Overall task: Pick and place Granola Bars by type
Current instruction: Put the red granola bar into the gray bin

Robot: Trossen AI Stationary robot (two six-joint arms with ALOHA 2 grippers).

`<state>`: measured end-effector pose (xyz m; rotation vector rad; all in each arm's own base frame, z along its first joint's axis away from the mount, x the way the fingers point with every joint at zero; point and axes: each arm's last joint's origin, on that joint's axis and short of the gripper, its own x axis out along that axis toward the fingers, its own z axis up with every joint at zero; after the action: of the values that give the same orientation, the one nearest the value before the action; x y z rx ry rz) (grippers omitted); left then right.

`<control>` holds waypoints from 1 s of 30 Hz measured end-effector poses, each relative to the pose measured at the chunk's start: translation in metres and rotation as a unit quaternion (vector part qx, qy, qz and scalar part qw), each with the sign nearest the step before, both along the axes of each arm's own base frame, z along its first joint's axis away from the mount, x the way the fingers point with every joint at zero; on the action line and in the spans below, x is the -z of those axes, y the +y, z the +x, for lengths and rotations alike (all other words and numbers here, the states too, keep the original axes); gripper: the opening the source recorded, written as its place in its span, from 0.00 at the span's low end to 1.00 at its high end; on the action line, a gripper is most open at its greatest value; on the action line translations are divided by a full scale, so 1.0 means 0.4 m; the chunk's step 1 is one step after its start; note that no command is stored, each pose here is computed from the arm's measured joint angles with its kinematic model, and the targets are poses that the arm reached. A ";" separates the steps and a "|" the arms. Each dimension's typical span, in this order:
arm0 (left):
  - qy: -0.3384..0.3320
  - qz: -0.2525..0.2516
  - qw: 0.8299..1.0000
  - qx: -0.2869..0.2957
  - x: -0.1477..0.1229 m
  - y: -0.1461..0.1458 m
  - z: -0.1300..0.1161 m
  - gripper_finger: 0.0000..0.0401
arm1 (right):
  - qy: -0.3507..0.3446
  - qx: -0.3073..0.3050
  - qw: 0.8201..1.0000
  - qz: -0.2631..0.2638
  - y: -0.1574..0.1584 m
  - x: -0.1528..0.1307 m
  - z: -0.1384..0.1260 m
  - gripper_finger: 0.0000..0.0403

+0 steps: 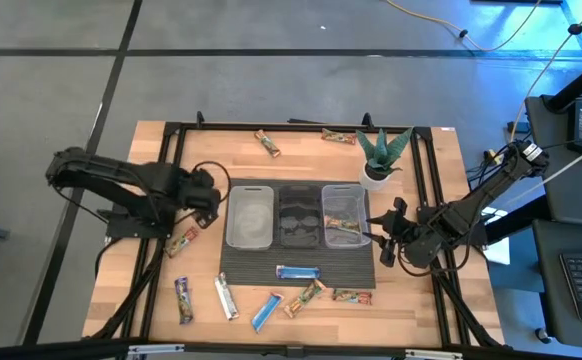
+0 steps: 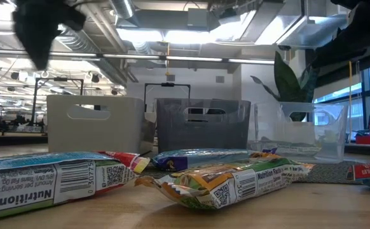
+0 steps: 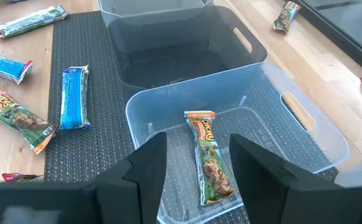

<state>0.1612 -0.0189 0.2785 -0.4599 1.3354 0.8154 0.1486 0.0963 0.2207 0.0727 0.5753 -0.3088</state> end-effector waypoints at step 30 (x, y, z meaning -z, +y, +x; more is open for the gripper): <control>0.075 -0.079 0.991 -0.072 0.230 -0.062 -0.024 0.54 | -0.001 0.000 1.000 0.000 0.000 0.000 0.000 0.44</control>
<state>0.1515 -0.0436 0.1866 -0.6363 1.5273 0.8807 0.1488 0.0964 0.2208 0.0738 0.5734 -0.3088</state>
